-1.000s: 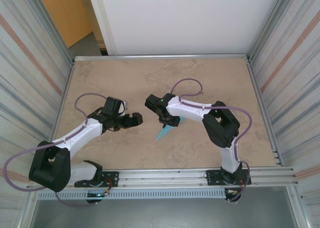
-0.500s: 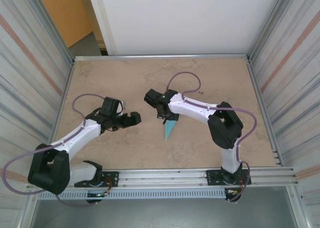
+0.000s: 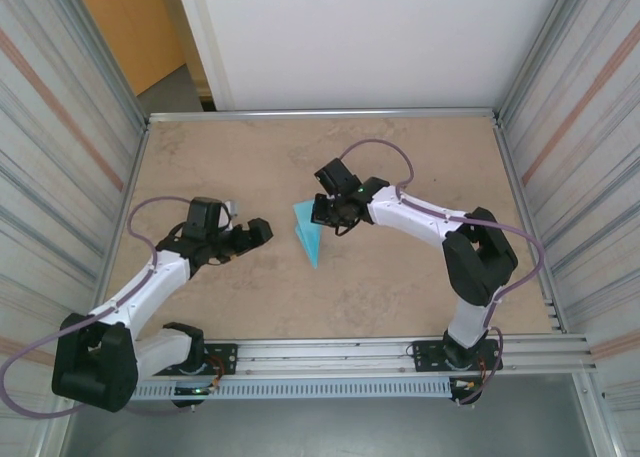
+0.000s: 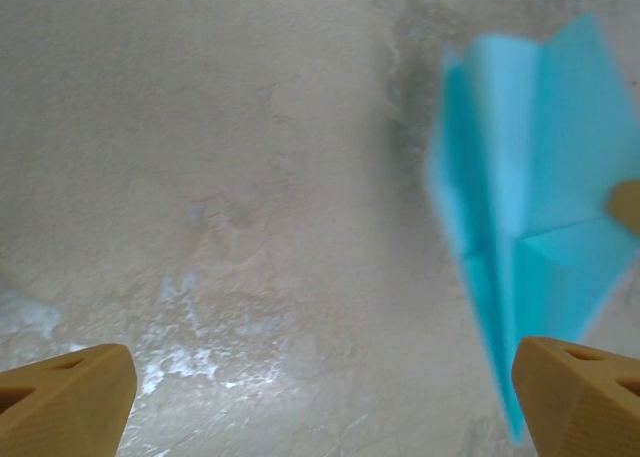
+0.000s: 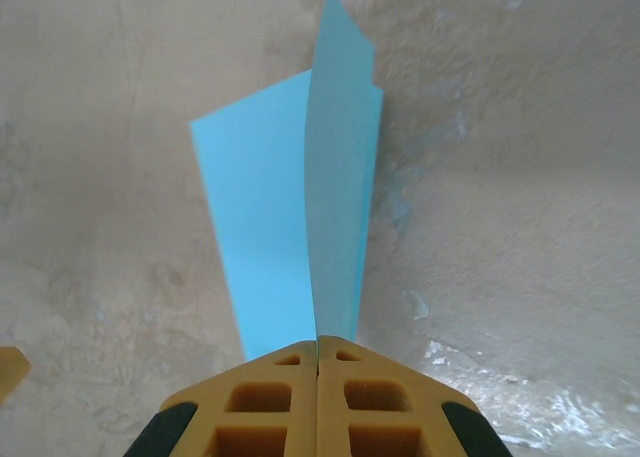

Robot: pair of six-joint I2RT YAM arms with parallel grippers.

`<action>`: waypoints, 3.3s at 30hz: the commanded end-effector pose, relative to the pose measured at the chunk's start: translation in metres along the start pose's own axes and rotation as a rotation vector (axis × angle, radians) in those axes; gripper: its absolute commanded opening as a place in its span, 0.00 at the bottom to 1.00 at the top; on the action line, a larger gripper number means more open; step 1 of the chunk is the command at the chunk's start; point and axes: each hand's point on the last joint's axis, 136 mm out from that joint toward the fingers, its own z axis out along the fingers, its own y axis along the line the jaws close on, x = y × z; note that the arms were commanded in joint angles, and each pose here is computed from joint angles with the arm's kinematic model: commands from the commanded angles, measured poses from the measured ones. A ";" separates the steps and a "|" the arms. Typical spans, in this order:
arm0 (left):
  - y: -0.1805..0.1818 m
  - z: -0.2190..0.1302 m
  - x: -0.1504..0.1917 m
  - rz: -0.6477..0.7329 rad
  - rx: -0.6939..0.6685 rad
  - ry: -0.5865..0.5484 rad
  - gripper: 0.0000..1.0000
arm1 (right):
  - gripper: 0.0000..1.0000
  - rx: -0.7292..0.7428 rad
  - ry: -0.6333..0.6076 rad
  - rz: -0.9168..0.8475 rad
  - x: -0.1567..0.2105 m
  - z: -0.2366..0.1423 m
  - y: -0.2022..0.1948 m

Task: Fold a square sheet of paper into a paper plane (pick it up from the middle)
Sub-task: Turn over a paper plane at the center of the table.

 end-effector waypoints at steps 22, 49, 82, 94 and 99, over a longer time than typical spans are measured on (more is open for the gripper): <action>-0.089 0.068 0.044 0.084 0.126 0.229 0.57 | 0.09 -0.228 0.031 0.081 0.025 0.026 -0.043; -0.084 0.122 0.075 0.089 0.030 0.373 0.45 | 0.07 -0.254 0.035 0.116 0.025 0.026 -0.056; -0.101 0.114 0.101 0.086 0.083 0.397 0.43 | 0.05 -0.247 0.036 0.144 0.022 0.028 -0.062; -0.098 0.124 0.089 0.124 0.009 0.359 0.36 | 0.04 -0.255 0.038 0.144 0.023 0.027 -0.061; -0.093 0.130 0.087 0.124 -0.024 0.360 0.33 | 0.04 -0.263 0.040 0.144 0.024 0.026 -0.060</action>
